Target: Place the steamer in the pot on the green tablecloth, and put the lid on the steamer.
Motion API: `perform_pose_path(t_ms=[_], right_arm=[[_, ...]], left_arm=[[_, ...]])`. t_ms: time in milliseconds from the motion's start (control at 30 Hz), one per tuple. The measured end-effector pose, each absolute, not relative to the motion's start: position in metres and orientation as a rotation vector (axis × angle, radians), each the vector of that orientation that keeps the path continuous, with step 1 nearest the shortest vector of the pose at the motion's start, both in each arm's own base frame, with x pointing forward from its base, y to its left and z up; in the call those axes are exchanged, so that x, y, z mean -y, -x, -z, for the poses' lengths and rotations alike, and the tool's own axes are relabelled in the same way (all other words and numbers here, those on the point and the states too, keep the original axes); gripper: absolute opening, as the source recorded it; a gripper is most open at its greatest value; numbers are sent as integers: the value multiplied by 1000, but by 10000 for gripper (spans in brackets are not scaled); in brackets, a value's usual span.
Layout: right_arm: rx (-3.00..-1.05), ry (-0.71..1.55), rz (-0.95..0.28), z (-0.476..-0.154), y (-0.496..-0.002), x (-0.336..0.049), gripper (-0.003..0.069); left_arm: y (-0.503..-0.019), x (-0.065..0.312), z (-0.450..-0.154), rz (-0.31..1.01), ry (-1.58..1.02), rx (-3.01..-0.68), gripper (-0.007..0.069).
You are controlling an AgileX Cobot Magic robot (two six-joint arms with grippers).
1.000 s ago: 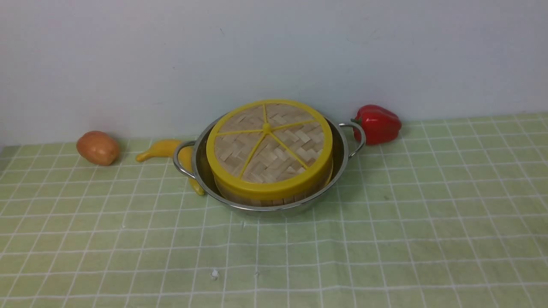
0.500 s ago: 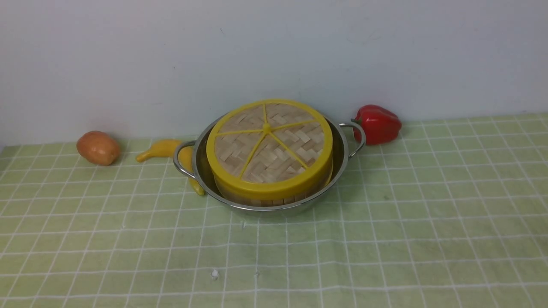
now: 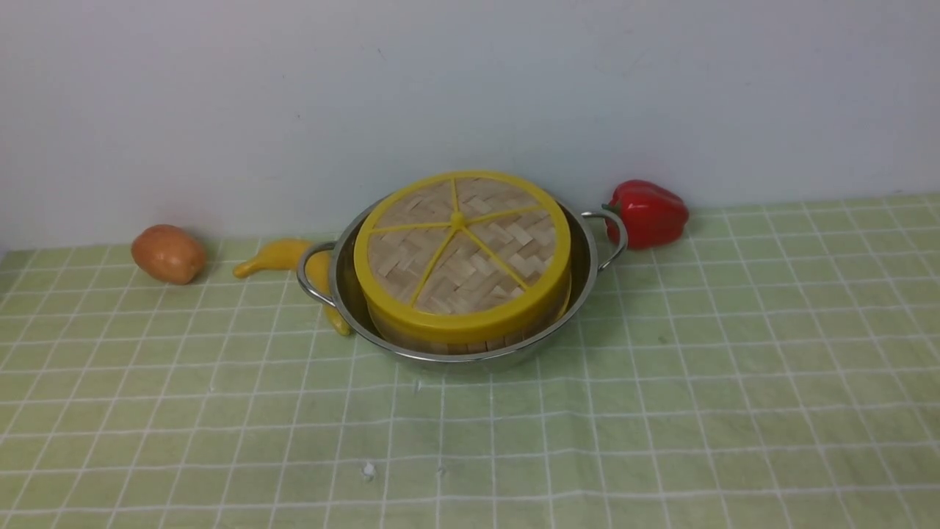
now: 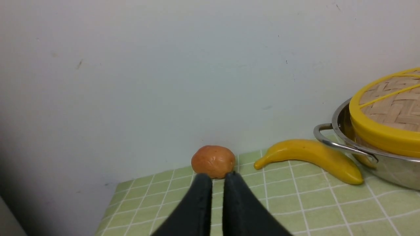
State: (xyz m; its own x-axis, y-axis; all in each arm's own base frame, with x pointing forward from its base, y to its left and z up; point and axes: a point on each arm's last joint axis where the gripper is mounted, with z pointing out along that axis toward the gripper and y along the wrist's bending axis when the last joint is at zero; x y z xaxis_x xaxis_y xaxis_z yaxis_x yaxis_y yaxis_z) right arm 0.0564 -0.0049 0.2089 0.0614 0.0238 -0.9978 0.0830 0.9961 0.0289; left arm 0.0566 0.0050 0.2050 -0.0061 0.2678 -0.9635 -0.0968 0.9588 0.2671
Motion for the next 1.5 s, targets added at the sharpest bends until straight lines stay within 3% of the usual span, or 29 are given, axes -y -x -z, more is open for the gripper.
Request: perform_pose_path(t_ms=[1500], right_arm=[[-1497,-82,46,-210,-56,5,240]], left_arm=[[-57,-5,-205,-289,-136,-1552,85]])
